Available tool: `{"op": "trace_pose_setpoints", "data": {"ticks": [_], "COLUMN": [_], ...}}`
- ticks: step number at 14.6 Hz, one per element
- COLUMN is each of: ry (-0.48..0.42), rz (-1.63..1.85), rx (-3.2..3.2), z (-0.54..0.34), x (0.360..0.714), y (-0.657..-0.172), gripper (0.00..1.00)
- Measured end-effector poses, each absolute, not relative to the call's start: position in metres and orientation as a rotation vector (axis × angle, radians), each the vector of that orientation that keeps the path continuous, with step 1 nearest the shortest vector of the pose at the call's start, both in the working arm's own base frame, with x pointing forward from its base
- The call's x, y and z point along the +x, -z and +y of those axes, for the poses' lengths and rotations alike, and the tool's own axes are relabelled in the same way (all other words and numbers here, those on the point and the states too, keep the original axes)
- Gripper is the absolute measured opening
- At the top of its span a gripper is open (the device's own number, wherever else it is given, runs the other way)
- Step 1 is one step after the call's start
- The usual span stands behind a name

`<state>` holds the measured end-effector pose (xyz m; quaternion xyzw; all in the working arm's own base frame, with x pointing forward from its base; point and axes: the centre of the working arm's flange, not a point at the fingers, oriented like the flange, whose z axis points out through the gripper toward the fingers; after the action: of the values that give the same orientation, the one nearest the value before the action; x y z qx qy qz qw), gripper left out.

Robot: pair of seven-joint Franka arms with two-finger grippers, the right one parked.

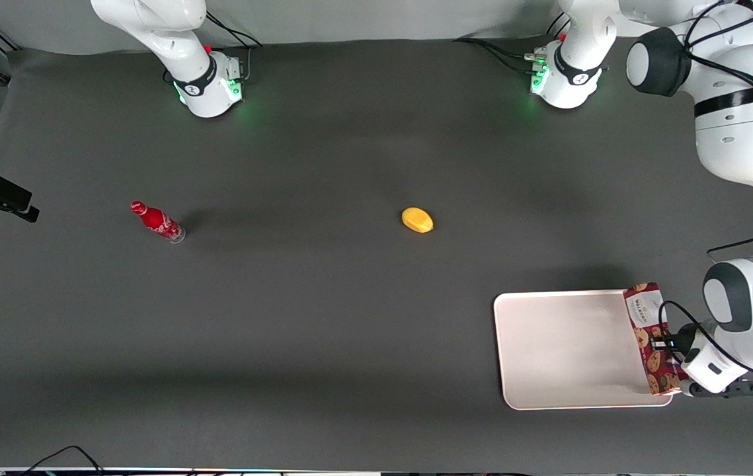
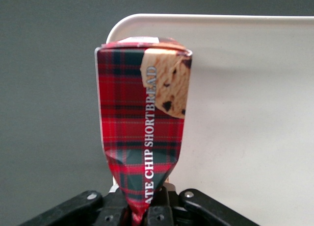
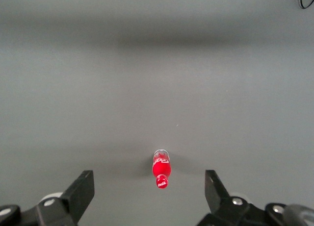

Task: Place red cookie box on tray
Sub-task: 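Lower the cookie box onto the tray's edge and open the left gripper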

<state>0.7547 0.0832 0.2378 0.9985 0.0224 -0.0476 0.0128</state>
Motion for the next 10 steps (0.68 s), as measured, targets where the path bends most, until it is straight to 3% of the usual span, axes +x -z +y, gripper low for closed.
{"op": "trace_pose_setpoints", "data": {"ticks": [5, 7, 10], "ry": [0.108, 0.091, 0.075], "rz": [0.066, 0.065, 0.062], "rx": [3.117, 3.119, 3.121], "z": [0.082, 0.081, 0.082], "x": [0.758, 0.759, 0.76], "y": [-0.233, -0.226, -0.229], "gripper": [0.1, 0.26, 0.58]}}
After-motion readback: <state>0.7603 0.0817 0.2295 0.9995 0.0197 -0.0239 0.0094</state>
